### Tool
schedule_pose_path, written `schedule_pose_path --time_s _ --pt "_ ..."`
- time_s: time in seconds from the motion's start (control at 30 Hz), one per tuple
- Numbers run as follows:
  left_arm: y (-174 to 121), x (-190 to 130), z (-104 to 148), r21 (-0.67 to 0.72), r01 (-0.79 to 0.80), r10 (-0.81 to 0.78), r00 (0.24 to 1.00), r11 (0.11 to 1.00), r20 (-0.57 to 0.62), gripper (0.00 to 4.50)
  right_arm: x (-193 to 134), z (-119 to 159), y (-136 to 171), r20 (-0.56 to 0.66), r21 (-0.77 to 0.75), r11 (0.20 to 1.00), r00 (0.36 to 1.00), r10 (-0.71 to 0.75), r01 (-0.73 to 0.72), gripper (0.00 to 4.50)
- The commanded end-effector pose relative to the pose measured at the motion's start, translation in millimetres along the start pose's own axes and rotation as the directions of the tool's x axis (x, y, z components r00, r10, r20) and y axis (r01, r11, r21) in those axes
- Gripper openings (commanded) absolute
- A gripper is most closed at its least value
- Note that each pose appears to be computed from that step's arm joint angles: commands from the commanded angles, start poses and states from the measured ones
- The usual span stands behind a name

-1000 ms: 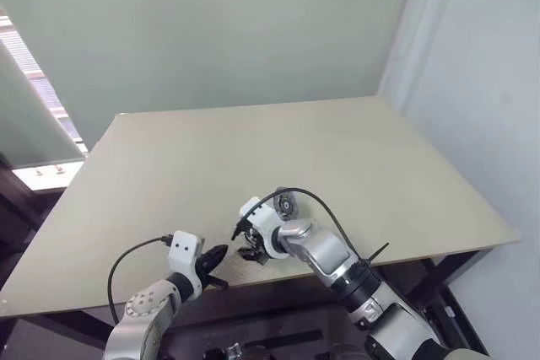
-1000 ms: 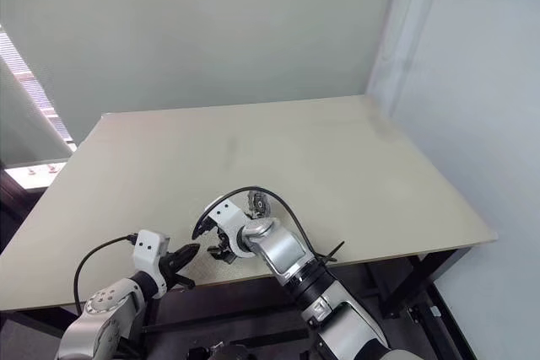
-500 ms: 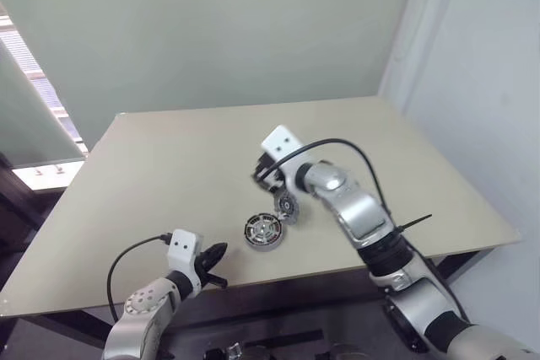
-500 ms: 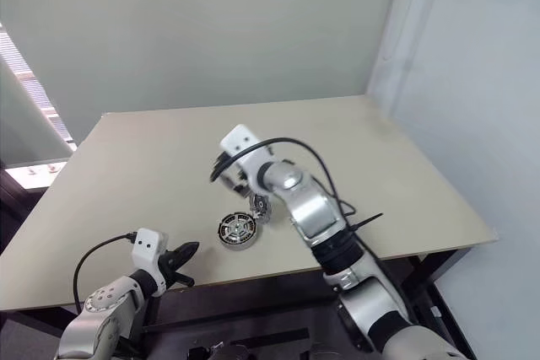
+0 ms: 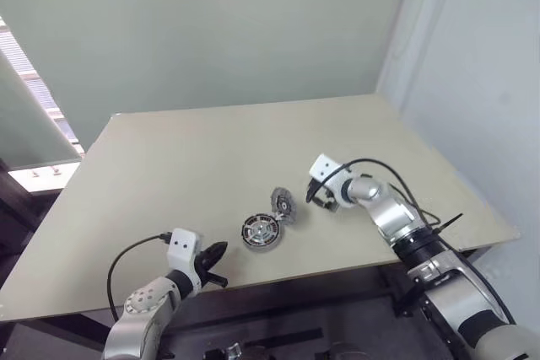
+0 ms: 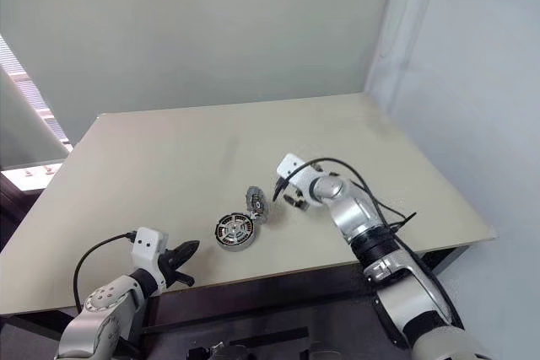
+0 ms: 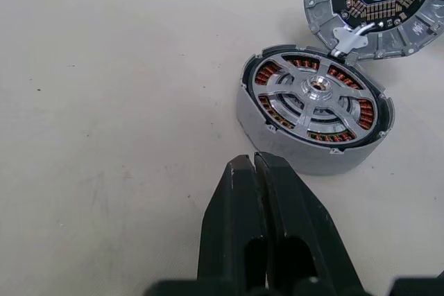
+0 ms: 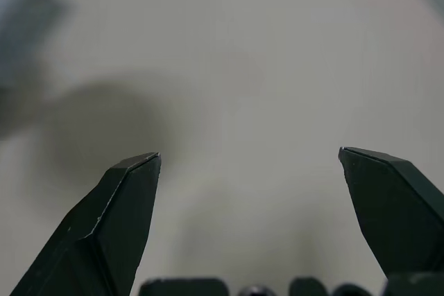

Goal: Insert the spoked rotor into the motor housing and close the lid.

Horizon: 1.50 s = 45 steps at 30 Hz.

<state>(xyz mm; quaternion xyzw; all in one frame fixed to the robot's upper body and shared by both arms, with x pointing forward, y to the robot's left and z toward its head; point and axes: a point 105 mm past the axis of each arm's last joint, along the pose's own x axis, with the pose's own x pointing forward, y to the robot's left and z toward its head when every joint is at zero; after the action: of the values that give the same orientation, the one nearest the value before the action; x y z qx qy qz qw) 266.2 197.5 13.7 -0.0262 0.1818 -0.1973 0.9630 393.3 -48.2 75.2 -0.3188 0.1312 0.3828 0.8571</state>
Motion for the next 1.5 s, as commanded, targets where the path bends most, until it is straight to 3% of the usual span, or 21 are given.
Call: schedule_pose_path --time_s 0.03,0.3,0.63,0.9,1.5 --pt "4.0 -1.8 16.8 0.038 -0.002 0.000 0.999 0.999 0.046 0.00 4.6 33.2 21.3 0.171 0.073 0.993 0.982 0.075 -0.088 4.49" --pt "4.3 -3.1 19.5 0.050 0.001 -0.003 0.999 0.999 0.045 0.00 18.3 54.5 54.4 0.288 0.150 0.972 0.949 0.131 -0.180 4.49" --pt "6.3 -6.9 19.7 0.060 -0.010 0.007 0.999 0.998 0.043 0.00 26.3 51.1 63.1 0.307 0.263 0.929 0.936 0.174 -0.259 4.49" --pt "6.9 -7.1 20.5 0.065 -0.013 0.010 0.999 0.998 0.045 0.00 23.9 57.1 73.5 0.355 0.220 0.898 0.889 0.290 -0.381 4.49" --pt "7.0 -11.1 22.1 0.070 -0.018 0.015 0.999 0.997 0.050 0.00 39.4 50.7 77.3 0.346 0.195 0.888 0.876 0.335 -0.416 4.49"
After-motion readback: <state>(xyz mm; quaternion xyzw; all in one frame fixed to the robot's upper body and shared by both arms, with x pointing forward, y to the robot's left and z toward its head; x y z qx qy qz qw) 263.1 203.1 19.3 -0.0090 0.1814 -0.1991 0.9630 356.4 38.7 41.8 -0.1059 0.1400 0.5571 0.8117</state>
